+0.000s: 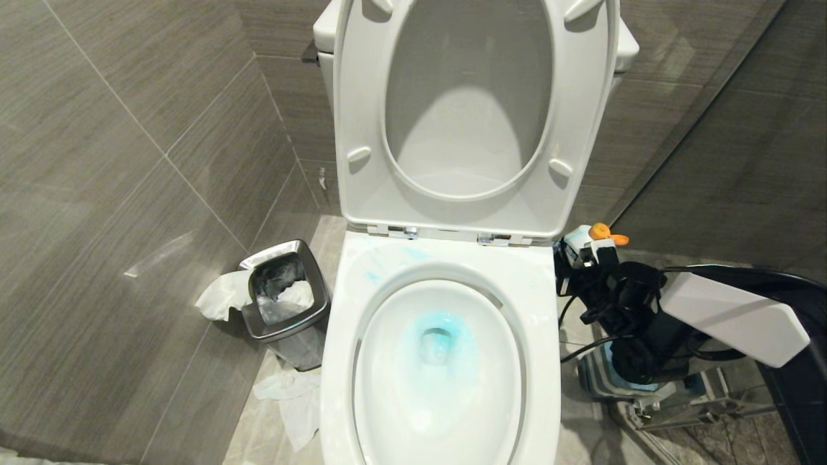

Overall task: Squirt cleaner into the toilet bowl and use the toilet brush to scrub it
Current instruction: Place the cleaning agent on the floor

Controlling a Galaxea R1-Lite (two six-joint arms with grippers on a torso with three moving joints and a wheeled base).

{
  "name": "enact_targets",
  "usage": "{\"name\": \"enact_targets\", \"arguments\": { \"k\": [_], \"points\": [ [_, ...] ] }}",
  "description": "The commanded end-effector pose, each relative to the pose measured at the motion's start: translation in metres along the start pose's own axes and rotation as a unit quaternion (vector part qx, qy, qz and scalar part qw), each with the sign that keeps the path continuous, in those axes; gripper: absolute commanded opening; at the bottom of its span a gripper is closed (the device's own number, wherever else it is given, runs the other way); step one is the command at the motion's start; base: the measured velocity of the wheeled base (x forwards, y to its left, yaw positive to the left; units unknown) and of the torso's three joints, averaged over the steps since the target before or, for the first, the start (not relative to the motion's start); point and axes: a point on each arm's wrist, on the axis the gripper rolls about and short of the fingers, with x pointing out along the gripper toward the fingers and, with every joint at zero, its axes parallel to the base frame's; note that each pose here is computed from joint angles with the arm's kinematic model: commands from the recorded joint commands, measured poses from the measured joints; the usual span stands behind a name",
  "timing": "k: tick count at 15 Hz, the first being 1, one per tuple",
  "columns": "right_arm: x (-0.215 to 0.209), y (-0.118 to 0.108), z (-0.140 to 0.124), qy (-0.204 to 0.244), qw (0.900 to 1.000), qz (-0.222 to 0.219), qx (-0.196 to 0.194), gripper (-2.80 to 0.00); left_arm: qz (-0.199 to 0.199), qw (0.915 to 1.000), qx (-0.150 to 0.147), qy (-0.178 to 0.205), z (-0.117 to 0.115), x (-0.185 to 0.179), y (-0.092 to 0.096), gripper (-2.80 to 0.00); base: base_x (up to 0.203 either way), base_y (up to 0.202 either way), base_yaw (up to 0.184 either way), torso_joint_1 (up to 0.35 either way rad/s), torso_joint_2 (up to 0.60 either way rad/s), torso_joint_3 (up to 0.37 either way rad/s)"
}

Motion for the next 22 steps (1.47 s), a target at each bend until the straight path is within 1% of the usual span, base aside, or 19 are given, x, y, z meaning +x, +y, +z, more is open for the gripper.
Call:
{"name": "enact_targets", "arguments": {
  "k": [1,4,6,8,11,13,20,22],
  "points": [
    [0.001,-0.004,0.009,-0.014,1.000,0.000,0.002,-2.80,0.000,1.0000,0.000,0.001,0.000,0.000,0.000,-2.80,0.000,0.000,0.000,0.000,0.00,0.000],
    [0.000,-0.004,0.012,-0.018,1.000,-0.001,0.008,-2.80,0.000,1.0000,0.000,0.000,0.000,0.000,0.000,-2.80,0.000,0.000,0.000,0.000,0.00,0.000],
    [-0.003,-0.004,0.010,-0.011,1.000,0.001,0.010,-2.80,0.000,1.0000,0.000,0.001,0.000,0.000,0.000,-2.80,0.000,0.000,0.000,0.000,0.00,0.000],
    [-0.005,-0.004,0.003,-0.001,1.000,0.001,0.026,-2.80,0.000,1.0000,0.000,0.000,0.000,0.000,0.000,-2.80,0.000,0.000,0.000,0.000,0.00,0.000],
    [-0.004,-0.018,0.002,-0.001,1.000,-0.013,0.025,-2.80,0.000,1.0000,0.000,0.000,0.000,0.000,0.000,-2.80,0.000,0.000,0.000,0.000,0.00,0.000],
    [-0.004,-0.023,0.001,-0.001,1.000,-0.006,0.022,-2.80,0.000,1.0000,0.000,0.001,0.000,0.000,0.000,-2.80,0.000,0.000,0.000,0.000,0.00,0.000],
    [-0.006,-0.027,-0.002,0.003,1.000,-0.008,0.012,-2.80,-0.001,1.0000,0.000,0.000,0.000,0.000,0.000,-2.80,0.000,0.000,0.000,0.000,0.00,0.000],
    [-0.006,-0.027,-0.002,0.004,1.000,-0.008,0.011,-2.80,-0.001,1.0000,0.004,0.001,0.000,0.000,0.000,-2.80,0.000,0.000,0.000,0.000,0.00,0.000]
  ]
}}
